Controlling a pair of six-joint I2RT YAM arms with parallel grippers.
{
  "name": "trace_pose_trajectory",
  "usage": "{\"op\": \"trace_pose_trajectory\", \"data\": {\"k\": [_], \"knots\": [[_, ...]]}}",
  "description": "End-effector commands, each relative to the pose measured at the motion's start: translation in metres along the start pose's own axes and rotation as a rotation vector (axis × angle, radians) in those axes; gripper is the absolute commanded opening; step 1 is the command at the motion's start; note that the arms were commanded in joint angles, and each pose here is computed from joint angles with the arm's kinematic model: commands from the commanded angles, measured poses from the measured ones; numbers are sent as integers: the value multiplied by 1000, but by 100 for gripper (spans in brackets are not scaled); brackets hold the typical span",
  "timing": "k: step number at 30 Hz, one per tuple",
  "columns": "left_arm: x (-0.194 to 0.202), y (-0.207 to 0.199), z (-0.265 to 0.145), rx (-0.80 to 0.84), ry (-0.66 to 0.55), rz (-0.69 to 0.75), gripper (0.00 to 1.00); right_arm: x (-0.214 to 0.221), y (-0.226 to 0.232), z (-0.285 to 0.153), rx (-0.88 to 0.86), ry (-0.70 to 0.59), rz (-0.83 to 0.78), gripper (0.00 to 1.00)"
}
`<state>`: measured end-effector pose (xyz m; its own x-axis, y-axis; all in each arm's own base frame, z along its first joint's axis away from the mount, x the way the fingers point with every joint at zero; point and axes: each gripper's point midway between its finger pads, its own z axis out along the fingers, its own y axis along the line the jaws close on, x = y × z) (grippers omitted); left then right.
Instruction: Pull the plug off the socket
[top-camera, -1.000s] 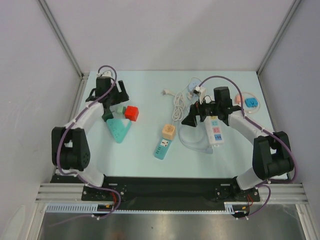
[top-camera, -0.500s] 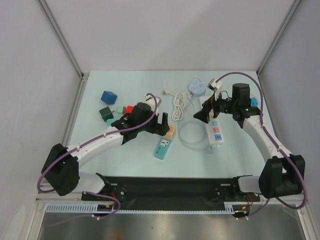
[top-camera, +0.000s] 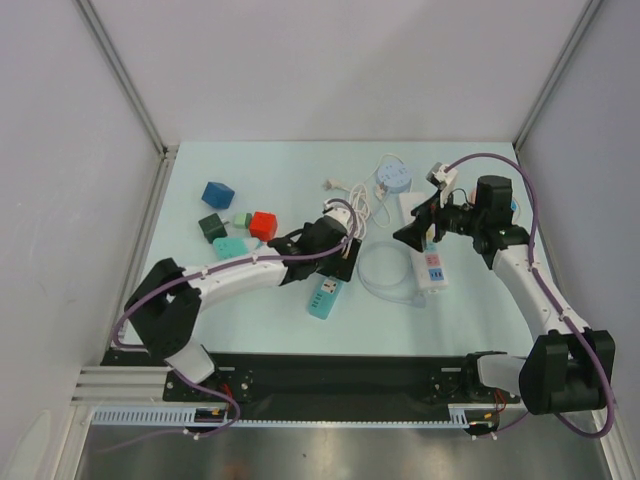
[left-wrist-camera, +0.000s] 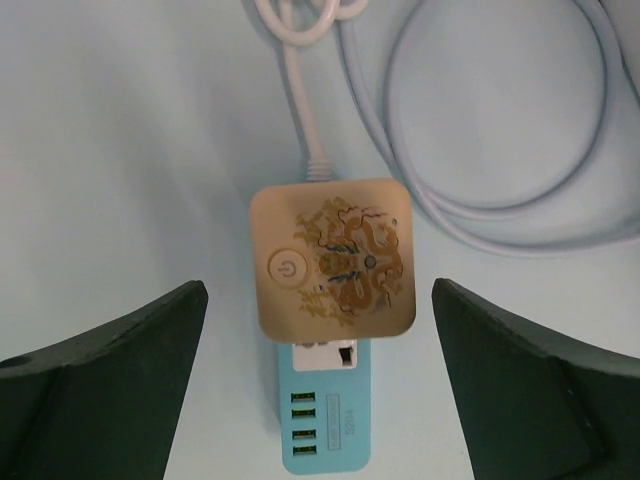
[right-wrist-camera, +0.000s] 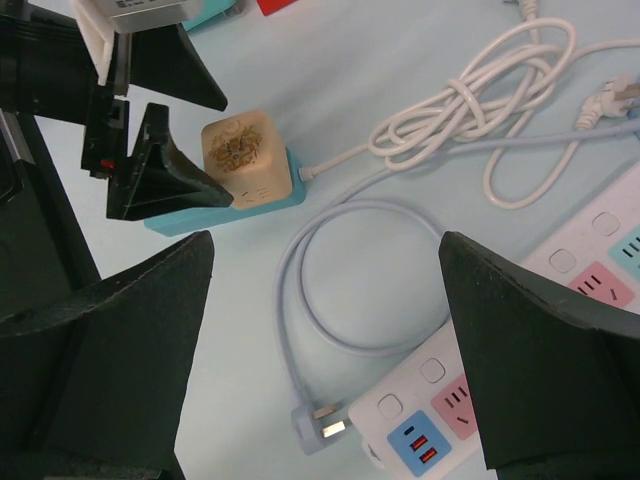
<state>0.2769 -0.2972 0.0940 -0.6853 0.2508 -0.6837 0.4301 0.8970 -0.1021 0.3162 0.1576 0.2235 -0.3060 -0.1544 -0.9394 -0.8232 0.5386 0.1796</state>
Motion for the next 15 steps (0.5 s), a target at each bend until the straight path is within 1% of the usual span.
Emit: {"op": "trace_pose_trajectory", "data": {"k": [1, 5, 6, 8, 11, 13, 14, 15], "knots": [[-22, 0, 1, -58, -46, -22, 100, -7, 2, 1, -23, -27, -25, 100], [-21, -2, 10, -65, -34, -19, 97, -4, 1, 2, -21, -20, -22, 100], [-21, -4, 12, -63, -32, -18, 92, -3, 1, 2, -23, -19, -21, 100], [-20, -7, 17, -52, -19, -14, 86, -2, 0, 3, -25, -16, -16, 100], [-15, -13, 20, -35, 0, -7, 75, 0, 0, 4, -29, -13, -13, 100], [-12, -15, 21, -28, 6, -1, 51, 1, 0, 5, -33, -9, -9, 100], [-13, -16, 20, -31, 3, 0, 42, 1, 0, 5, -36, -8, -6, 100], [-14, -17, 20, -29, -3, -2, 25, 3, 0, 6, -38, -4, -2, 100]]}}
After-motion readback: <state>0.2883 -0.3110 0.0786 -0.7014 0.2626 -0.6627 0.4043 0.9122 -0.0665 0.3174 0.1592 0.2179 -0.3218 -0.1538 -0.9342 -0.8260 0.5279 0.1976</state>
